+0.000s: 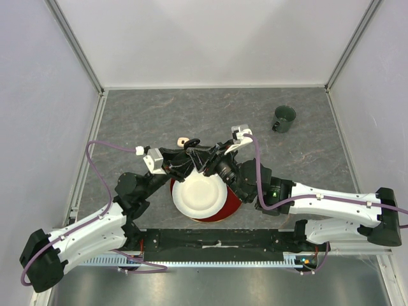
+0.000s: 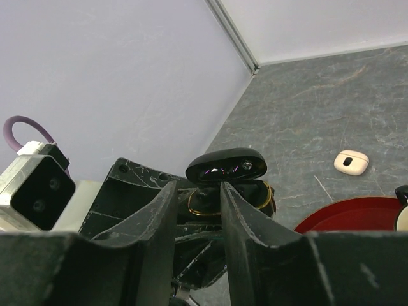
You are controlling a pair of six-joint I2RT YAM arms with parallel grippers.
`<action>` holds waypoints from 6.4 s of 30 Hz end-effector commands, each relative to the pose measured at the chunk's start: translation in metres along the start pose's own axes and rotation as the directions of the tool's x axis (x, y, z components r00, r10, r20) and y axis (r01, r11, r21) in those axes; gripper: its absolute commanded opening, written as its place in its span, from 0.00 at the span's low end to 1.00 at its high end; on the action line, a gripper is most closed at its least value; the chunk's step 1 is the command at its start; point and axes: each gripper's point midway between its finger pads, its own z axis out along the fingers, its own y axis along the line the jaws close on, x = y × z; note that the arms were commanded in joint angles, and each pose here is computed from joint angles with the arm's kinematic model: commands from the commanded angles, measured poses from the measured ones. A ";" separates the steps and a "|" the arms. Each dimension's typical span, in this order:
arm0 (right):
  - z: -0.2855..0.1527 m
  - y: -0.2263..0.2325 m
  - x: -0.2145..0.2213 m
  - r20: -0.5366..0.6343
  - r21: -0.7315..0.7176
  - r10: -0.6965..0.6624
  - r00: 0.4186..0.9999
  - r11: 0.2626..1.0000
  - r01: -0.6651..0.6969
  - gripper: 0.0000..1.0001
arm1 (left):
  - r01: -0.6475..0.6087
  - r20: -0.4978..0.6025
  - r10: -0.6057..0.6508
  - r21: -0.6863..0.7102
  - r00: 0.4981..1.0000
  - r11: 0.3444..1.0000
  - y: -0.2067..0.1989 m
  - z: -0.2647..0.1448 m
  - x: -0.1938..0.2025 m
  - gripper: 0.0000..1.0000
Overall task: Insert the wireless bluetooth earbuds into the charging case
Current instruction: Place the earbud in the charging case, then close the charging case, then place the charging case at the center of the board.
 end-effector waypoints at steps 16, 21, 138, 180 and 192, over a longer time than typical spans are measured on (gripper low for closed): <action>-0.011 0.020 -0.024 0.060 -0.116 -0.013 0.998 0.993 0.020 0.54 | -0.058 0.163 0.056 0.007 0.985 0.998 -0.004 0.007 -0.055 0.02; -0.017 0.024 -0.029 0.088 -0.166 -0.005 0.996 0.986 0.019 0.57 | -0.055 0.153 0.054 0.000 0.987 0.998 -0.003 0.003 -0.053 0.02; -0.072 -0.169 -0.022 -0.128 0.423 0.023 0.991 0.906 0.034 0.98 | 0.613 -0.122 -0.877 -0.670 0.465 0.418 0.196 -0.073 0.148 0.02; -0.078 -0.177 -0.014 -0.175 0.443 0.000 0.985 0.893 0.079 0.98 | 0.572 -0.024 -0.961 -0.799 0.276 0.184 0.218 -0.131 0.254 0.65; -0.082 -0.180 -0.013 -0.168 0.447 0.006 0.986 0.892 0.071 0.98 | 0.544 -0.037 -0.939 -0.807 0.342 0.230 0.191 -0.145 0.228 0.87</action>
